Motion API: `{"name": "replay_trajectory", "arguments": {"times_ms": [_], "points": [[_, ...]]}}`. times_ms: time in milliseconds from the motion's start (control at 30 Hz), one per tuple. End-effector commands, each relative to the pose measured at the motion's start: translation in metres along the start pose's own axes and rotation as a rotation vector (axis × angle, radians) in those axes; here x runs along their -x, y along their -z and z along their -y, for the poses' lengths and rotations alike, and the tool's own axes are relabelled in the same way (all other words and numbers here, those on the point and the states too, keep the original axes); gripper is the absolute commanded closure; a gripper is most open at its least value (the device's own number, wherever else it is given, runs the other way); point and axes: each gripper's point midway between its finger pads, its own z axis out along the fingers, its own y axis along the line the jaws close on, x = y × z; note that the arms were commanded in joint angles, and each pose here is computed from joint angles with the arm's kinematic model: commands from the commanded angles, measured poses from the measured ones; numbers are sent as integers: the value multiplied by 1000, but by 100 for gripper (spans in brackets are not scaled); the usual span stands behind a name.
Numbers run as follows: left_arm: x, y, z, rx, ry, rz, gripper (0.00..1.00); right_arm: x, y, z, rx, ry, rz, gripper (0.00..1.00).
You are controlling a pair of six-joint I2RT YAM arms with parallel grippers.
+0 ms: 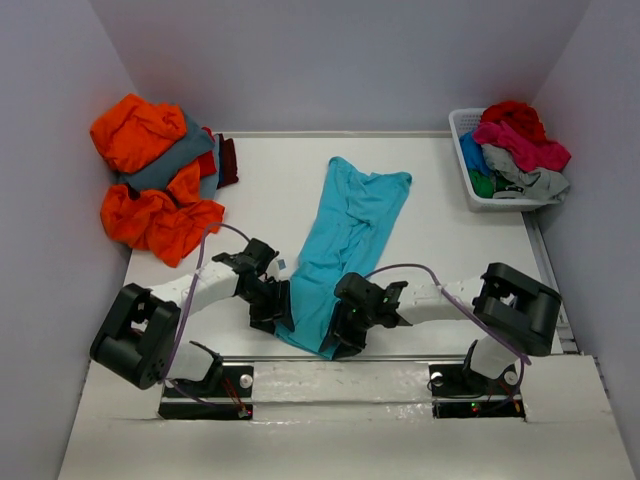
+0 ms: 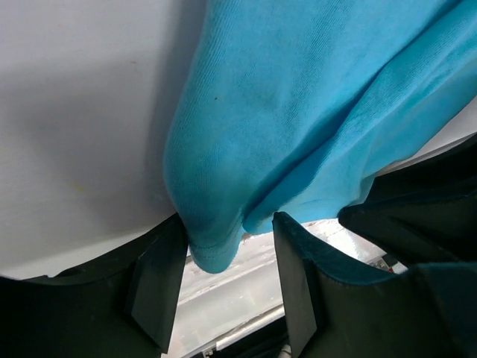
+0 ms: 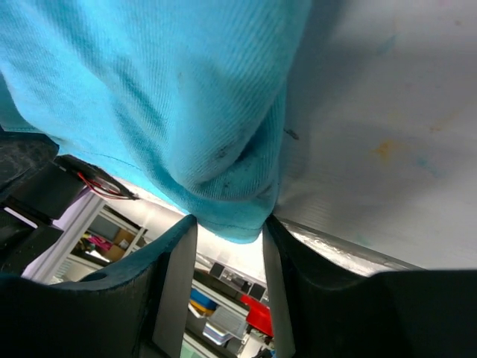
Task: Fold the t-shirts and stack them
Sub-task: Rotate the rectangle-folded T-shirt at the center of the board.
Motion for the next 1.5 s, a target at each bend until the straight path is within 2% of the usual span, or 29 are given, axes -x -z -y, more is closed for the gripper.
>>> {"name": "replay_trajectory", "arguments": {"times_ms": [0, 133, 167, 367, 733, 1233, 1467], "points": [[-8, 0, 0, -16, 0, -12, 43, 18, 7, -16, 36, 3, 106, 59], [-11, 2, -1, -17, 0, -14, 49, 20, 10, -18, 43, 7, 125, 70], [-11, 2, -1, -17, 0, -14, 50, 21, 10, -18, 43, 7, 128, 76], [-15, 3, -4, -10, -11, -21, 61, 20, 10, -22, 47, 28, 121, 83], [-42, 3, 14, -27, -160, -96, 75, 4, 36, -17, 40, 57, 81, 86], [-76, 4, 32, -12, -321, -176, 76, -31, 71, 37, -66, 36, 36, 87], [-83, 10, 33, -9, -330, -182, 78, -57, 78, 56, -146, 77, -19, 86]]}}
